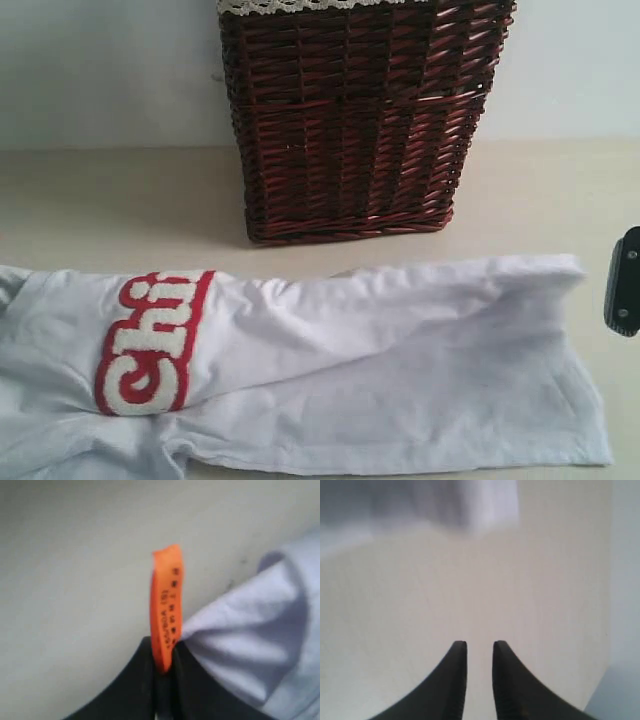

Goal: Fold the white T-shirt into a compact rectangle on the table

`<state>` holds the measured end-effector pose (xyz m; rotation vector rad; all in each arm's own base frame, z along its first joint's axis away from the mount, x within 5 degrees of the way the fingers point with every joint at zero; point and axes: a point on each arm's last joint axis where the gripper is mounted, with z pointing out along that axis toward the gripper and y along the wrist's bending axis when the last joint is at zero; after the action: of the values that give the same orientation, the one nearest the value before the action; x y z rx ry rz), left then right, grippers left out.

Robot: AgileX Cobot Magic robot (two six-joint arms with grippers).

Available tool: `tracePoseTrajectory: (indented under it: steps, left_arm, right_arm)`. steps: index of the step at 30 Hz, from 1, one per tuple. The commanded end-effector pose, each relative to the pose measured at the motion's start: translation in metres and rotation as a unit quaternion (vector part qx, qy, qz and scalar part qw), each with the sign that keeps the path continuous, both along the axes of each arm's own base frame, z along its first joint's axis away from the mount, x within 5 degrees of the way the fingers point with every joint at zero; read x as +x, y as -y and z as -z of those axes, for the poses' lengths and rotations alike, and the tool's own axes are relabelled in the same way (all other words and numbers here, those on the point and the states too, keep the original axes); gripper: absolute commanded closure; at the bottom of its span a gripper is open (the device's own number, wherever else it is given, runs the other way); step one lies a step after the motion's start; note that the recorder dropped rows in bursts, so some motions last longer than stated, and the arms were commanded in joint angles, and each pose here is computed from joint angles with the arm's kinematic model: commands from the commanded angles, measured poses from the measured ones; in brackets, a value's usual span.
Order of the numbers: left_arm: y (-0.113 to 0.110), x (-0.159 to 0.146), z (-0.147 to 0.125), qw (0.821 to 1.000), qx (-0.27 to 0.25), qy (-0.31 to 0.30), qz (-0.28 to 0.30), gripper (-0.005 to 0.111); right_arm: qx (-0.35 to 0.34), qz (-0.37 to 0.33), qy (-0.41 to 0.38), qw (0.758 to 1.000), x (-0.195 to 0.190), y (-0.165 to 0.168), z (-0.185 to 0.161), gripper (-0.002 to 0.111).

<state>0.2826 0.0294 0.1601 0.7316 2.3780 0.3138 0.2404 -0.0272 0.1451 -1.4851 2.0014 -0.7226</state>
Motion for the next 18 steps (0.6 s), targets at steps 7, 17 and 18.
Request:
tracePoseTrajectory:
  steps: [7, 17, 18]
  left_arm:
    - [-0.008, 0.009, 0.006, 0.999, 0.023, 0.02, -0.021, 0.021]
    - [-0.012, 0.017, -0.07, 0.945, 0.18, 0.271, 0.037, 0.019]
    - [-0.006, 0.013, -0.081, 0.943, 0.16, 0.289, 0.042, 0.02]
  right_arm:
    - [0.004, 0.03, 0.095, 0.995, 0.011, 0.004, -0.013, 0.062]
    - [0.09, 0.055, 0.23, 0.967, 0.007, -0.001, -0.06, 0.069]
    - [0.115, 0.07, 0.197, 0.971, 0.002, -0.003, -0.058, 0.077]
